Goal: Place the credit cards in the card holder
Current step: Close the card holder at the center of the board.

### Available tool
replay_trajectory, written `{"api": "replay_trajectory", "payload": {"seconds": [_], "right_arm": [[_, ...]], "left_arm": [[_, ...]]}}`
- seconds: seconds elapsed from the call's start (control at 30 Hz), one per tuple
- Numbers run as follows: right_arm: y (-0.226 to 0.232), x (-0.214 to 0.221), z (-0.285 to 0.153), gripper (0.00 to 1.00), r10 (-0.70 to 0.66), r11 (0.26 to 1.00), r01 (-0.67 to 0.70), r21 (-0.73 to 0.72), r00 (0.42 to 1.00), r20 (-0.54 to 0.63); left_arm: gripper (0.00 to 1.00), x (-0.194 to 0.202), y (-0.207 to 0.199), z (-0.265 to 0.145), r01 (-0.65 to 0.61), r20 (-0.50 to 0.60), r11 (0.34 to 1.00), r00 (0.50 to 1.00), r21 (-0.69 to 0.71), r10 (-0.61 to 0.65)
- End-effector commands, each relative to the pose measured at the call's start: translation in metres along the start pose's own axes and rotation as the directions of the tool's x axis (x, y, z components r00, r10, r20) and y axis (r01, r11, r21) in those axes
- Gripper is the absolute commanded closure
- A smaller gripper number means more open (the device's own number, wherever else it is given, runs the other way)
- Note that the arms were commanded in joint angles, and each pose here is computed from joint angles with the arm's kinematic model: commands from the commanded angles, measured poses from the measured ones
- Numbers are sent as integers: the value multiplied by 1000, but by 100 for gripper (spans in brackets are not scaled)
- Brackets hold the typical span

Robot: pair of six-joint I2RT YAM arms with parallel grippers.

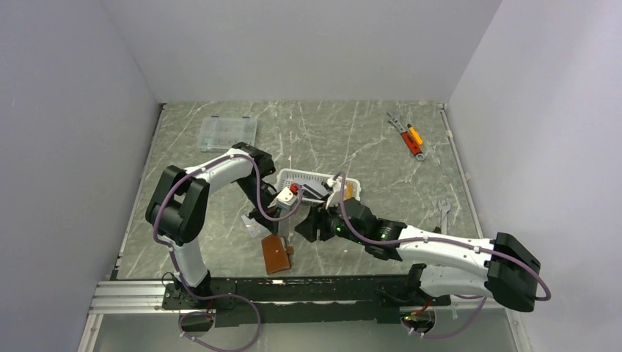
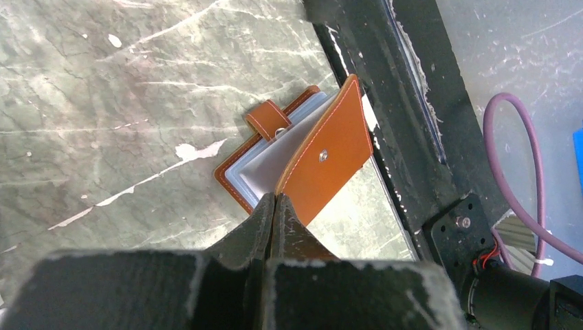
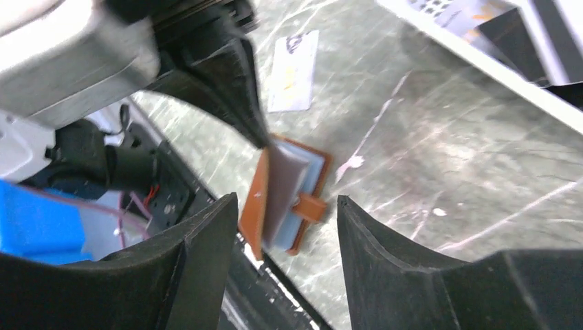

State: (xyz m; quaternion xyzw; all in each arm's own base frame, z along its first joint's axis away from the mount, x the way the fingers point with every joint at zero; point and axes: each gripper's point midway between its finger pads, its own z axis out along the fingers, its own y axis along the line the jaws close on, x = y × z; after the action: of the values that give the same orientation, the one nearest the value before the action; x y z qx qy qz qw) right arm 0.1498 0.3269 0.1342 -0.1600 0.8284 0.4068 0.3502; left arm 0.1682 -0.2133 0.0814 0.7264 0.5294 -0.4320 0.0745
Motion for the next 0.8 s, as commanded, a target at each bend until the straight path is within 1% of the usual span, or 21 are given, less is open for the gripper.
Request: {"api": "replay_trajectory", "payload": {"seconds": [0.0, 0.1, 0.17, 0.23, 0.3, 0.37, 0.43, 0.6, 0.7, 0.77], "right_arm": [[-41, 0, 4, 44, -4, 989, -6, 151, 998, 67], [-46, 18, 17, 46, -29, 986, 30, 161, 1000, -10], [-44, 33, 26, 44, -62, 988, 69, 135, 997, -54], [-33, 41, 30, 40, -115, 990, 118, 83, 993, -39], [-24, 42, 31, 38, -168, 985, 167, 43, 985, 24], [-12, 38, 27, 36, -219, 976, 220, 3, 970, 106], [-9, 37, 22, 33, -287, 957, 290, 8, 944, 162], [-4, 44, 33, 32, -378, 924, 382, 2, 914, 145], [-8, 49, 42, 33, -429, 903, 428, 30, 897, 107], [-12, 49, 45, 33, -450, 893, 447, 54, 887, 103]], "left_arm": [[100, 0, -9, -5, -48, -31, 998, 998, 34, 49], [100, -5, -11, -6, -56, -15, 997, 998, 44, 56], [100, -10, -13, -8, -58, 12, 997, 998, 48, 57], [100, -18, -15, -10, -58, 49, 997, 997, 53, 56], [100, -26, -19, -12, -59, 87, 996, 995, 61, 54], [100, -30, -21, -14, -63, 101, 996, 993, 64, 56], [100, -31, -23, -15, -59, 104, 996, 993, 69, 52], [100, -30, -21, -14, -51, 101, 996, 994, 80, 43], [100, -29, -21, -14, -41, 103, 996, 994, 84, 32], [100, -28, -21, -13, -37, 99, 995, 995, 87, 28]]}}
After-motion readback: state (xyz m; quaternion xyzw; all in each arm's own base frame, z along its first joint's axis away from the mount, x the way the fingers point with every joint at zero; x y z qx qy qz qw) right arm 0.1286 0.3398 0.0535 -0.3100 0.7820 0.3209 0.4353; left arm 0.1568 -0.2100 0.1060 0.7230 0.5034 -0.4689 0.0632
